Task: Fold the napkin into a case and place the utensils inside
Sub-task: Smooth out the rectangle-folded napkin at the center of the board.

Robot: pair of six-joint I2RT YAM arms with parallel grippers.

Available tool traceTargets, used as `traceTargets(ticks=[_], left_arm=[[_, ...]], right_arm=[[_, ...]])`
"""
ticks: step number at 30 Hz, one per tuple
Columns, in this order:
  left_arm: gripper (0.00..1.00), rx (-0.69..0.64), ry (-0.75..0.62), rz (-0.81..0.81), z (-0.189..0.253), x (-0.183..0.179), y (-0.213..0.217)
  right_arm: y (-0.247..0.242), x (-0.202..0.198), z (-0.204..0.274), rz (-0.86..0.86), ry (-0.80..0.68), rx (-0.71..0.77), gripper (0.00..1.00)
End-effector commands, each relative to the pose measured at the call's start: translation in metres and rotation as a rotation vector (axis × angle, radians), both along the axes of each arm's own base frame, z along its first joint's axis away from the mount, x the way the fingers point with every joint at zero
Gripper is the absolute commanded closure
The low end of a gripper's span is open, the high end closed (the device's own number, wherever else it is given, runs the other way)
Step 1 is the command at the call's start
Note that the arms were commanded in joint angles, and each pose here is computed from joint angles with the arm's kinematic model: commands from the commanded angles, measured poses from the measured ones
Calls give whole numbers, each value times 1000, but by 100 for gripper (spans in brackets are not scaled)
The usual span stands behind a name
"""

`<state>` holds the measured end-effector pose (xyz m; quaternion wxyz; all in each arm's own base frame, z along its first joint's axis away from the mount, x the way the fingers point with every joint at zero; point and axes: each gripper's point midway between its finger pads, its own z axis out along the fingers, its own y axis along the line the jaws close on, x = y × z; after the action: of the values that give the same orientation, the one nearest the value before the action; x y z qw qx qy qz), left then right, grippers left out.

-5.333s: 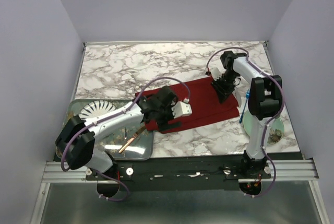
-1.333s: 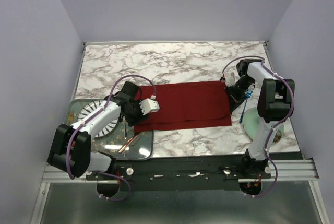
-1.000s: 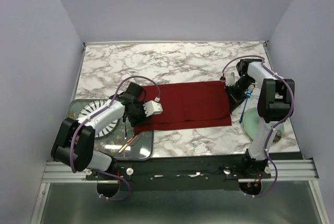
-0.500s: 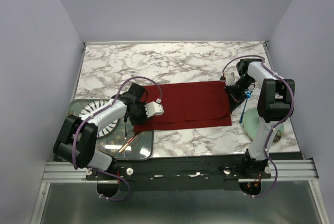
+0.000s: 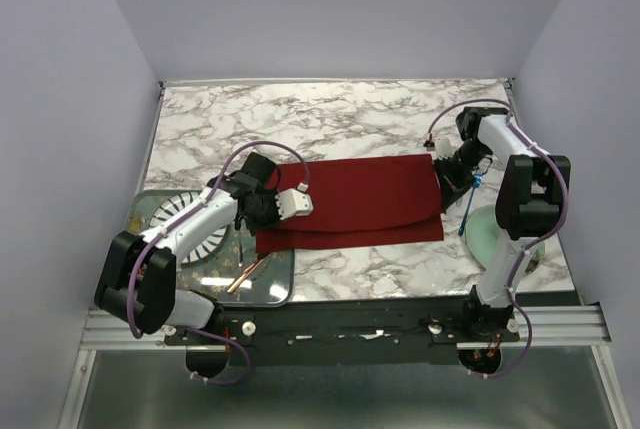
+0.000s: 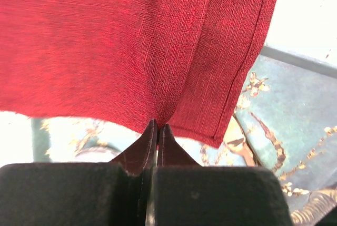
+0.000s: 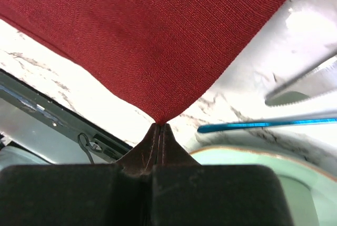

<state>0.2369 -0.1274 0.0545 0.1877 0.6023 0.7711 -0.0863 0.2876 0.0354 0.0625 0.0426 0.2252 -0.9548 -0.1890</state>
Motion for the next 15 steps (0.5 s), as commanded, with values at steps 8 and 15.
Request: traceTargets(ticks=[8, 15], left_arm=[[100, 16, -44, 39, 45, -15, 15], [100, 38, 14, 61, 22, -25, 19]], right_arm=[[6, -26, 22, -26, -11, 29, 99], [8, -36, -1, -70, 23, 23, 99]])
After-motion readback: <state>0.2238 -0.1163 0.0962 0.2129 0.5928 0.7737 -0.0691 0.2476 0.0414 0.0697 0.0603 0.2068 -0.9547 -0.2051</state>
